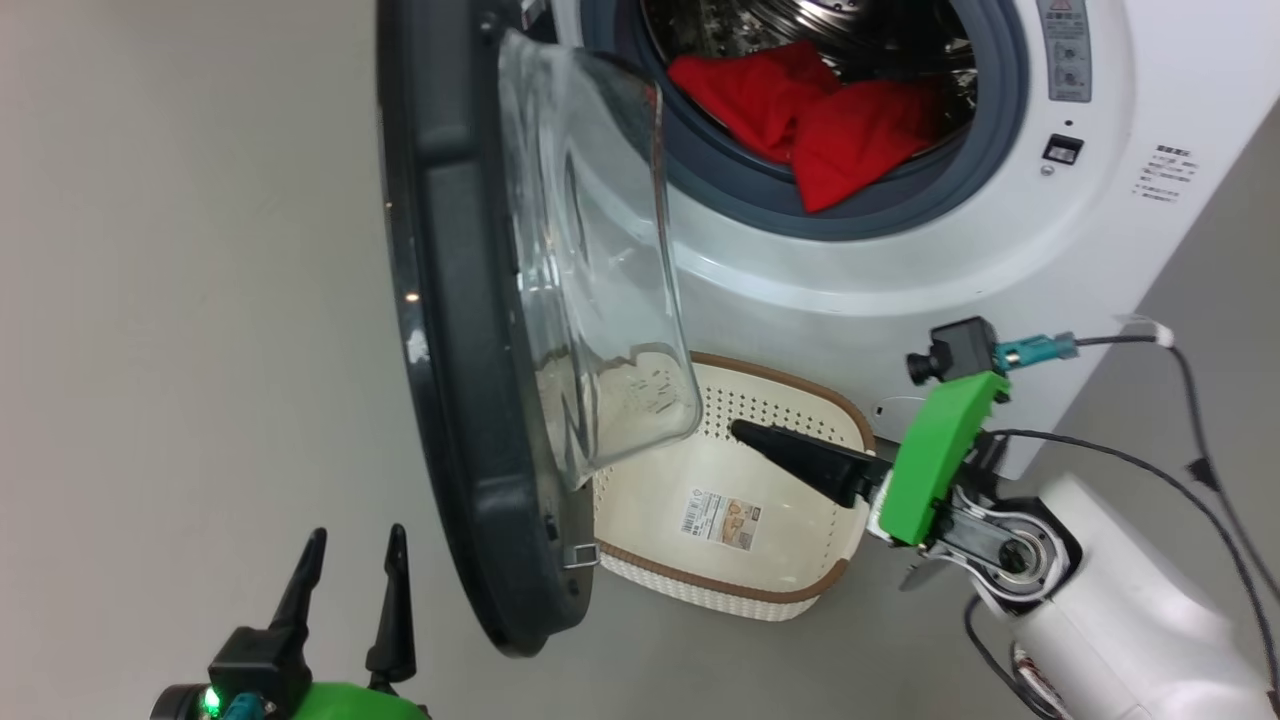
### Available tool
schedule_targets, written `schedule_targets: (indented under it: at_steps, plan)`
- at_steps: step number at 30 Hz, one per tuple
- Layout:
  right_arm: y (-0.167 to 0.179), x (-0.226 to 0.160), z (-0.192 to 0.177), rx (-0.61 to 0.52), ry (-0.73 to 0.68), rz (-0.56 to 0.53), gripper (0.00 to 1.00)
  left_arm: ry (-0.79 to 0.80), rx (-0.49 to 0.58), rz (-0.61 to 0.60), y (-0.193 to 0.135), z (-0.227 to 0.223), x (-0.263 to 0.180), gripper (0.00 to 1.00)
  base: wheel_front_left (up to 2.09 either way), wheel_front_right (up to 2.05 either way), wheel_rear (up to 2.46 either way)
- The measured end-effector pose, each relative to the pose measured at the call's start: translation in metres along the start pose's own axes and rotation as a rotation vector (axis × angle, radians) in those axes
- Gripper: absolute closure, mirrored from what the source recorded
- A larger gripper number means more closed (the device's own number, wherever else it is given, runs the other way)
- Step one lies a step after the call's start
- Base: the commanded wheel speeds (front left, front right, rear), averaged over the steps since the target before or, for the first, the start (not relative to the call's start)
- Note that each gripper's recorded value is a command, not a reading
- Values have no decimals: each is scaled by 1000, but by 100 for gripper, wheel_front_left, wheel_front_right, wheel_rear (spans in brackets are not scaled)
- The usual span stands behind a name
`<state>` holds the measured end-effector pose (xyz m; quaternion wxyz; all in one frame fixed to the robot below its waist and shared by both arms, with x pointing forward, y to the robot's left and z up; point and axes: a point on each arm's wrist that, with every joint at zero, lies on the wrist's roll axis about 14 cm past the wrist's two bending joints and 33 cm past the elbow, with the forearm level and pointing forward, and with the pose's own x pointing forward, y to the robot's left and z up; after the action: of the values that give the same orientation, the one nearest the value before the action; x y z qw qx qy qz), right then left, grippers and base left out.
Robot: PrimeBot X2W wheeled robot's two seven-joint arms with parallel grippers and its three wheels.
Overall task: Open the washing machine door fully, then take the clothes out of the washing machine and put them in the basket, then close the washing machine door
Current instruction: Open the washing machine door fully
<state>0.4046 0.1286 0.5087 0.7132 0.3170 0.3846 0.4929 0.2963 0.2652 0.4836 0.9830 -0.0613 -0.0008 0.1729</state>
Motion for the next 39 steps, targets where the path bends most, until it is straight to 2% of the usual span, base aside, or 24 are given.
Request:
schedule_targets:
  at_steps: [6, 12, 17, 24, 26, 30, 39]
  plan:
    - [-42, -26, 6, -103, -116, -151, 0, -4, -4, -14, -3, 1, 5, 0, 0, 0, 0]
    - [-61, -44, 11, -266, -217, -245, 0, -17, -2, -24, -5, 4, 7, 0, 0, 0, 0]
    - [-67, -56, 8, -392, -294, -276, 0, -25, -6, -34, -6, 6, 6, 0, 0, 0, 0]
    - [-72, -72, 14, -447, -418, -300, 0, -18, 2, -31, -4, 3, 2, 0, 0, 0, 0]
    - [-72, -80, 24, -452, -465, -313, 0, -15, 1, -32, -5, 2, 1, 0, 0, 0, 0]
    - [-64, -100, 54, -566, -574, -341, 0, -14, 0, -38, -7, 2, 2, 0, 0, 0, 0]
    - [-59, -116, 47, -684, -653, -397, 0, -13, 2, -39, -7, 1, 2, 0, 0, 0, 0]
